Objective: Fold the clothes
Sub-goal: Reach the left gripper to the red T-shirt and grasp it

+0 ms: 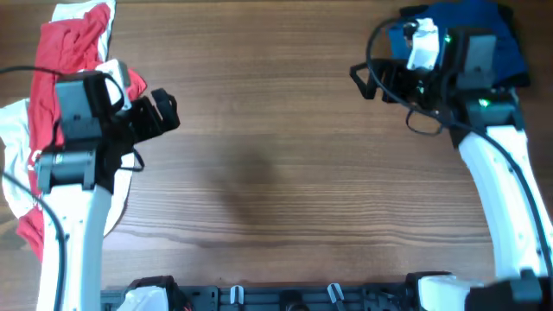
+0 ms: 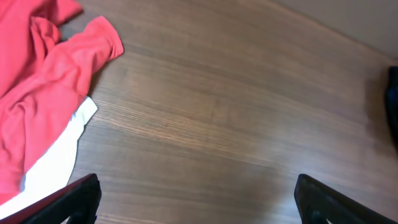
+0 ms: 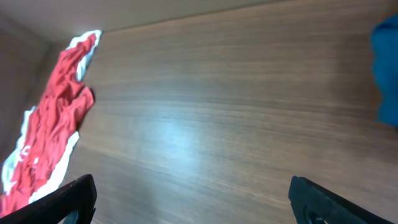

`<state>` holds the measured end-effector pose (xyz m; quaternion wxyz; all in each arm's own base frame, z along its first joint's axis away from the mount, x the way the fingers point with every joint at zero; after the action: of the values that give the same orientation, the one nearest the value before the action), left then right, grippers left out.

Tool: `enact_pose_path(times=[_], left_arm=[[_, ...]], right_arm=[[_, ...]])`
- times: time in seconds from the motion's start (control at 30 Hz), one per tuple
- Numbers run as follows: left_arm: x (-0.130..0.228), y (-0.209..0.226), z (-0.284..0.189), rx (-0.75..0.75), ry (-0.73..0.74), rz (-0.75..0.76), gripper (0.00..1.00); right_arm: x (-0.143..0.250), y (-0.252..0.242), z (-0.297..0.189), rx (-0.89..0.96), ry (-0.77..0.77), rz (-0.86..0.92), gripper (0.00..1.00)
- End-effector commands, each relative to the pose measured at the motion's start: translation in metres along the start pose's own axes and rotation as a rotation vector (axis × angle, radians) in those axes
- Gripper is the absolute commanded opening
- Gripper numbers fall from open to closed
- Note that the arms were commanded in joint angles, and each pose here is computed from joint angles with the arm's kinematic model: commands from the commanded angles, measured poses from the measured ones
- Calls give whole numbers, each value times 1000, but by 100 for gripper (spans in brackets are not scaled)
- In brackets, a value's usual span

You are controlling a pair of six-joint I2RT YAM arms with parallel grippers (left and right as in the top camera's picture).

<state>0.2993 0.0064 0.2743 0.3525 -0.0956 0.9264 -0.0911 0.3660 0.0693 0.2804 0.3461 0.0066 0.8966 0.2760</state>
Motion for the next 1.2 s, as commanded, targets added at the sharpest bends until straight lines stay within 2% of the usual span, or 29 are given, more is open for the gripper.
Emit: enact_pose_path(times=[0.0, 0.1, 0.2, 0.3, 0.4, 0.53, 0.83, 1.0, 1.07, 1.17], left_arm=[[-10, -3, 10, 17, -14, 12, 100], [-28, -1, 21, 5, -89, 21, 100], [-40, 14, 47, -81, -116, -22, 100], [-42, 47, 85, -196, -98, -114, 97], [-42, 78, 116, -241, -85, -192, 95], [-46, 114, 150, -278, -126, -246, 98], [-38, 141, 208, -331, -123, -32, 99], [-30, 152, 224, -368, -118, -26, 97], [-24, 154, 231, -368, -98, -27, 93], [-14, 157, 239, -370, -66, -30, 81]], right_arm=[[-12, 9, 10, -112, -7, 82, 100], [-15, 14, 15, -182, -10, 26, 100], [-13, 13, 18, -180, -3, 11, 100], [-7, 6, 21, -131, 23, 5, 100], [0, -6, 26, -54, 54, 34, 100], [7, -15, 35, -26, 92, 59, 100], [24, -20, 69, -20, 181, 71, 99], [32, -21, 80, -17, 214, 76, 100], [33, -22, 81, -15, 219, 81, 100], [32, -22, 82, -16, 216, 79, 99]])
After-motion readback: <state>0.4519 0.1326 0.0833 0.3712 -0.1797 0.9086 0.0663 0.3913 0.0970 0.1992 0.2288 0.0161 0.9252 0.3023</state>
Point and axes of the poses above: each gripper's point midway between its finger pads, its own z axis out along the fingers, its own y axis along the line the jaws close on, x = y × z, the point moved 6 cm from there along -z, back along the fingers, and after that the axes turned 6 degrees about z, right-handed, at the moved point
